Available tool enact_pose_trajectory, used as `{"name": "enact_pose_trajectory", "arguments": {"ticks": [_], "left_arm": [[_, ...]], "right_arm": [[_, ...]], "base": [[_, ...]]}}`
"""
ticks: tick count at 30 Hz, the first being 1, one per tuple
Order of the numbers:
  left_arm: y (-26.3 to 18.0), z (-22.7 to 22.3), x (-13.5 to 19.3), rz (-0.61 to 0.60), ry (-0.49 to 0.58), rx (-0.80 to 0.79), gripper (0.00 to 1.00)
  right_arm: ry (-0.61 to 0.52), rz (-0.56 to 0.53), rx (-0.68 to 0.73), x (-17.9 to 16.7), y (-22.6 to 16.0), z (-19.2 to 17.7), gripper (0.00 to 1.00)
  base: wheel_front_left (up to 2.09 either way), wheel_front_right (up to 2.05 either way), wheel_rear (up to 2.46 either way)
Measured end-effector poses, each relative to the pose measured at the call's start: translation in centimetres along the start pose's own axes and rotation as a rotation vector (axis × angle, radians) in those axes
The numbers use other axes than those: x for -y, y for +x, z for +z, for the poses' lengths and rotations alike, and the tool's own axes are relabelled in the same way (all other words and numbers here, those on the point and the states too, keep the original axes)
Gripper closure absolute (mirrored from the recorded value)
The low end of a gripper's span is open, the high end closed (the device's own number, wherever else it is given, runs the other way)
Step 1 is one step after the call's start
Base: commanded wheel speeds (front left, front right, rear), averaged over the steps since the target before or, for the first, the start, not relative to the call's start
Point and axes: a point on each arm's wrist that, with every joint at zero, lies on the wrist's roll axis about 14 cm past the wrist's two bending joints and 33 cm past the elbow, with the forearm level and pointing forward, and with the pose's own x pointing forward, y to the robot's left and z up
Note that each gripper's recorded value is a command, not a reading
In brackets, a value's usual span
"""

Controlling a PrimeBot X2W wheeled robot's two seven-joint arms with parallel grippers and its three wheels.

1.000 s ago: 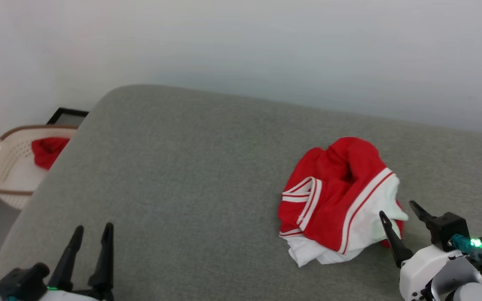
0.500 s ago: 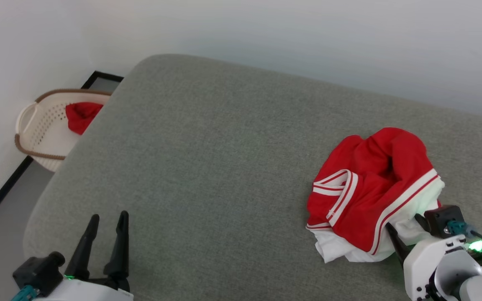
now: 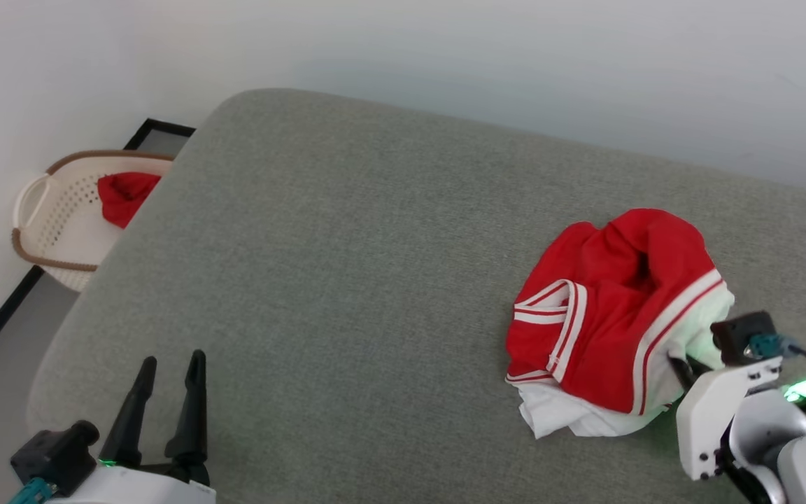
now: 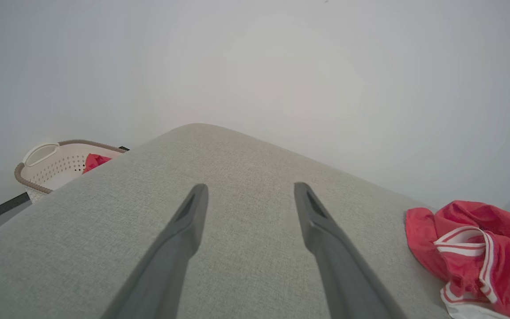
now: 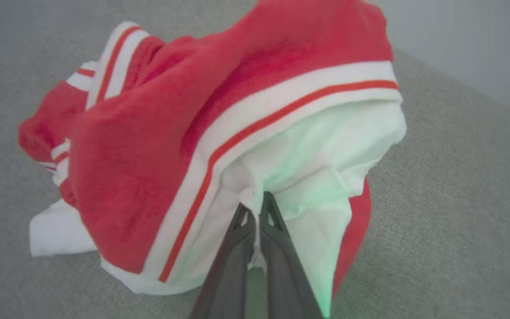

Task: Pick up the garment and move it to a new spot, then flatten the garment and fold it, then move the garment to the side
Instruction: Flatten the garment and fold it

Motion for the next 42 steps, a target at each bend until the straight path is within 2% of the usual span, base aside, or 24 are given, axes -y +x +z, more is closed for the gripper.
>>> {"name": "enact_pose_trajectory", "arguments": {"ticks": [6,12,17,26,35,36,37,38,39,40,42], "left_arm": [[0.5,-0.1,0.7,-0.026,-0.002,-0.002,0.00],[1.1,-0.2,1.7,-0.063,-0.006,-0.003,0.00],[1.5,-0.4,2.8,-0.100,-0.010,-0.007,0.00],[1.9,-1.1,4.2,-0.146,-0.017,-0.026,0.00],[2.2,-1.4,4.8,-0.171,-0.015,-0.038,0.00],[2.3,-1.4,4.9,-0.173,-0.017,-0.039,0.00],[2.3,-1.5,5.0,-0.176,-0.017,-0.041,0.00],[2.4,-1.6,5.1,-0.180,-0.016,-0.044,0.00],[2.5,-1.6,5.2,-0.184,-0.016,-0.046,0.00],[2.6,-1.7,5.3,-0.186,-0.016,-0.048,0.00],[2.8,-1.8,5.5,-0.194,-0.014,-0.050,0.00]], "right_arm": [[0.005,-0.044,0.051,2.0,-1.3,2.5,1.00],[-0.002,-0.141,0.108,5.9,-3.5,4.7,1.00],[0.026,-0.235,0.106,9.4,-5.7,4.5,1.00],[0.149,-0.386,-0.005,13.9,-8.7,-2.0,1.00],[0.244,-0.449,-0.084,15.2,-9.3,-7.4,1.00],[0.246,-0.451,-0.083,15.3,-9.2,-7.5,0.88],[0.249,-0.453,-0.084,15.4,-9.1,-7.6,0.70],[0.252,-0.455,-0.085,15.5,-9.1,-7.7,0.56],[0.249,-0.455,-0.084,15.6,-9.0,-7.7,0.31],[0.248,-0.456,-0.074,15.7,-9.0,-7.5,0.00],[0.249,-0.460,-0.056,16.0,-9.0,-6.9,0.00]], "base": [[0.00,0.00,0.00],[0.00,0.00,0.00],[0.00,0.00,0.00],[0.00,0.00,0.00],[0.00,0.00,0.00],[0.00,0.00,0.00],[0.00,0.00,0.00],[0.00,0.00,0.00],[0.00,0.00,0.00],[0.00,0.00,0.00],[0.00,0.00,0.00]]}}
